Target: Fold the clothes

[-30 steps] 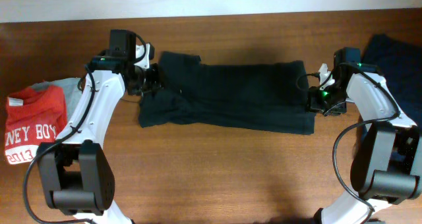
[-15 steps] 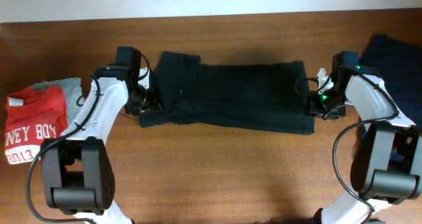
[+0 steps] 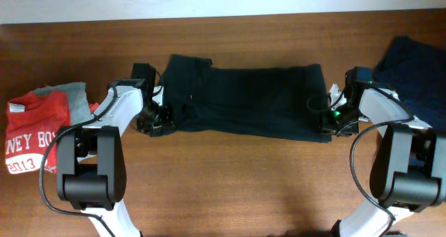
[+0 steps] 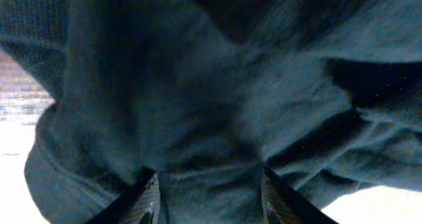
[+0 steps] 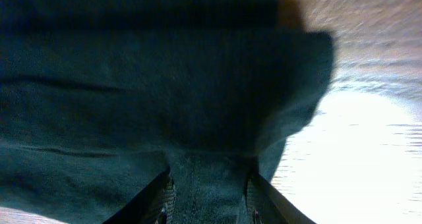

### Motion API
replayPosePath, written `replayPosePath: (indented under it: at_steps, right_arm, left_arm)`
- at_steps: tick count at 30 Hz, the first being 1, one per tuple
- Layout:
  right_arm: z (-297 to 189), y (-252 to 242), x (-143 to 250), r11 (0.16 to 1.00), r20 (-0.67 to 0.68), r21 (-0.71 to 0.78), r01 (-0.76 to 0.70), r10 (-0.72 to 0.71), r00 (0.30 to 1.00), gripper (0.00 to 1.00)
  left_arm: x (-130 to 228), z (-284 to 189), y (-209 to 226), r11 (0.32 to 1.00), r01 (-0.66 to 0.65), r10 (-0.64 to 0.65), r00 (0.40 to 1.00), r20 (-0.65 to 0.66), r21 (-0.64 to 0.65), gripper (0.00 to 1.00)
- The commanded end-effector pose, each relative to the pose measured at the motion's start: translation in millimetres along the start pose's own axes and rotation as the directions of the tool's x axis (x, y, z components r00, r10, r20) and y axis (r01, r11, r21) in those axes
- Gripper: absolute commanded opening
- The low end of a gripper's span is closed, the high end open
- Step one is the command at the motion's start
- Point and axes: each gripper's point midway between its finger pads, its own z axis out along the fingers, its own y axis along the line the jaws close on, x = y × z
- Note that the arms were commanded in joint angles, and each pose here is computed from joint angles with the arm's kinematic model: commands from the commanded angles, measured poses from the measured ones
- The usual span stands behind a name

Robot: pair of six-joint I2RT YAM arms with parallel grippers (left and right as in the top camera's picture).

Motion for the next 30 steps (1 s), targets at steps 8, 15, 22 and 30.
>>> replayPosePath:
  at_steps: [8, 15, 22, 30]
  right_arm:
    - [14.3, -24.2, 52.1, 0.986, -0.230, 0.155, -0.064, 0.099, 0.968, 0.38]
    - [6.3, -45.3, 64.7, 0.945, -0.248, 0.304, -0.118, 0.198, 0.948, 0.38]
    - [-0.3, -29.0, 49.9, 0.964, -0.204, 0.218, -0.155, 0.200, 0.958, 0.36]
    - [-103.9, -10.8, -5.6, 0.973, 0.136, 0.168, -0.157, 0.135, 0.982, 0.39]
  left_arm:
    - [73.0, 12.2, 29.1, 0.991, 0.019, -0.059, 0.949, -0.310, -0.131, 0.50]
    - [97.2, -1.3, 49.9, 0.970, -0.011, -0.089, 0.912, -0.399, -0.243, 0.50]
    - [94.7, -13.7, 46.5, 0.972, -0.010, -0.084, 0.920, -0.382, -0.237, 0.50]
    - [13.4, -110.9, 11.2, 0.991, -0.020, 0.042, 0.986, 0.159, -0.135, 0.69]
